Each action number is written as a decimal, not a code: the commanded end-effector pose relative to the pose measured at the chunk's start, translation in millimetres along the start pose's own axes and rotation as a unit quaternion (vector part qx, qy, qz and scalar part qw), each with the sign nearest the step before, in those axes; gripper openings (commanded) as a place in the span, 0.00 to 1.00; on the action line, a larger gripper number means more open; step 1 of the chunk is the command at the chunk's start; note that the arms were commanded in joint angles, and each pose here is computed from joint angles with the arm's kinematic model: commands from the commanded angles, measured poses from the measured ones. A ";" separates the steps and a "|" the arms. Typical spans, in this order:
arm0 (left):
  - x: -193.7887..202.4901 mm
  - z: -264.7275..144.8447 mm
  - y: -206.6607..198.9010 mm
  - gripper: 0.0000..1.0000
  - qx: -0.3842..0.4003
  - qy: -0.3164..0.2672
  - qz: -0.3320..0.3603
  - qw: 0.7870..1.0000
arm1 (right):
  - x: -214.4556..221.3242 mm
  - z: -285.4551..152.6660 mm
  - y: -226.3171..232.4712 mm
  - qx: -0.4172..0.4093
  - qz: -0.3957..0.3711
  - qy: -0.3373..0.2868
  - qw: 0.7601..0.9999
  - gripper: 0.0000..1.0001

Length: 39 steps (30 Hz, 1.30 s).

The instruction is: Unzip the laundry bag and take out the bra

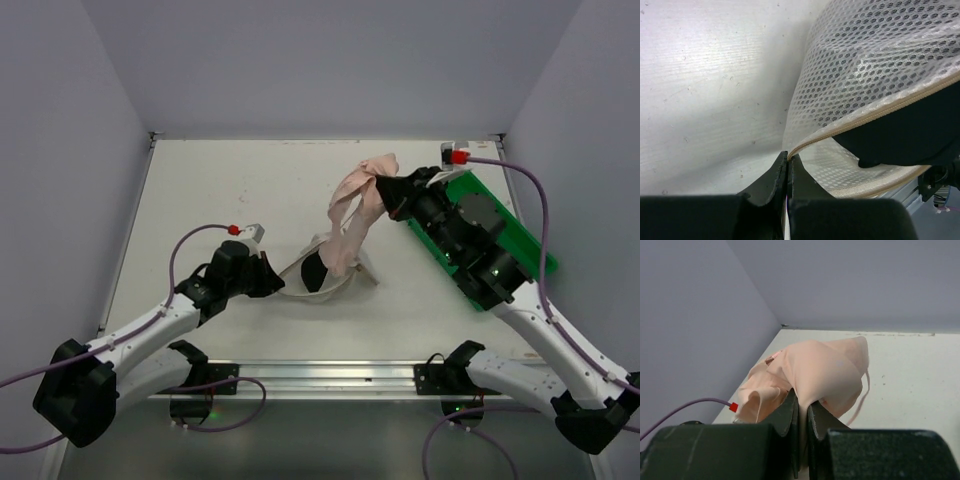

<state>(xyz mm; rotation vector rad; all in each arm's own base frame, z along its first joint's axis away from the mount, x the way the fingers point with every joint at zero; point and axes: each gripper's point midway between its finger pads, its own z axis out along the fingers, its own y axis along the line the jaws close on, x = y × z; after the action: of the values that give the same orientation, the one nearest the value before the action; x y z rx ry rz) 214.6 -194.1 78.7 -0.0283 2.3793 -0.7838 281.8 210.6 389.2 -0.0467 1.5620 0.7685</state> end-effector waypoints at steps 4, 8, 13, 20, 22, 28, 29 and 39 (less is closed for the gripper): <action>-5.9 0.4 -3.9 0.00 0.002 -0.007 -0.004 1.000 | -75.7 -32.1 31.7 -0.049 -0.028 -0.047 0.997 0.00; -14.5 -6.9 -15.1 0.00 0.016 -0.013 -0.001 1.000 | -77.4 -30.7 63.6 -0.118 -0.001 -0.021 0.993 0.00; -37.4 -24.5 -22.8 0.00 0.004 -0.042 0.014 0.999 | -93.7 -31.3 65.5 -0.112 -0.006 -0.040 0.993 0.00; -41.7 -31.3 -23.3 0.00 -0.006 -0.043 0.016 0.999 | -125.8 -33.7 47.8 -0.048 -0.052 -0.075 0.995 0.00; -42.5 -32.4 -25.4 0.00 -0.004 -0.041 0.017 0.999 | -124.6 -28.8 26.3 -0.001 -0.064 -0.078 0.995 0.00; -47.6 -32.9 -26.2 0.00 -0.006 -0.050 0.022 0.999 | -104.8 -19.4 -44.9 0.126 -0.071 -0.072 0.987 0.00; -46.0 -30.4 -26.2 0.00 -0.004 -0.047 0.023 0.999 | -99.8 -18.5 -63.6 0.154 -0.068 -0.070 0.983 0.00; -24.5 -15.9 -15.4 0.00 0.002 -0.023 0.015 1.000 | -68.1 -19.8 -201.7 0.332 -0.044 -0.040 0.941 0.00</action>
<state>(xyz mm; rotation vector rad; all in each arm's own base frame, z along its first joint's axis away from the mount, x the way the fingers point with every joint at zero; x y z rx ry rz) 220.3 -188.2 111.4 -0.0399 2.3511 -0.7390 356.1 44.3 374.5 0.3055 1.6640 0.2057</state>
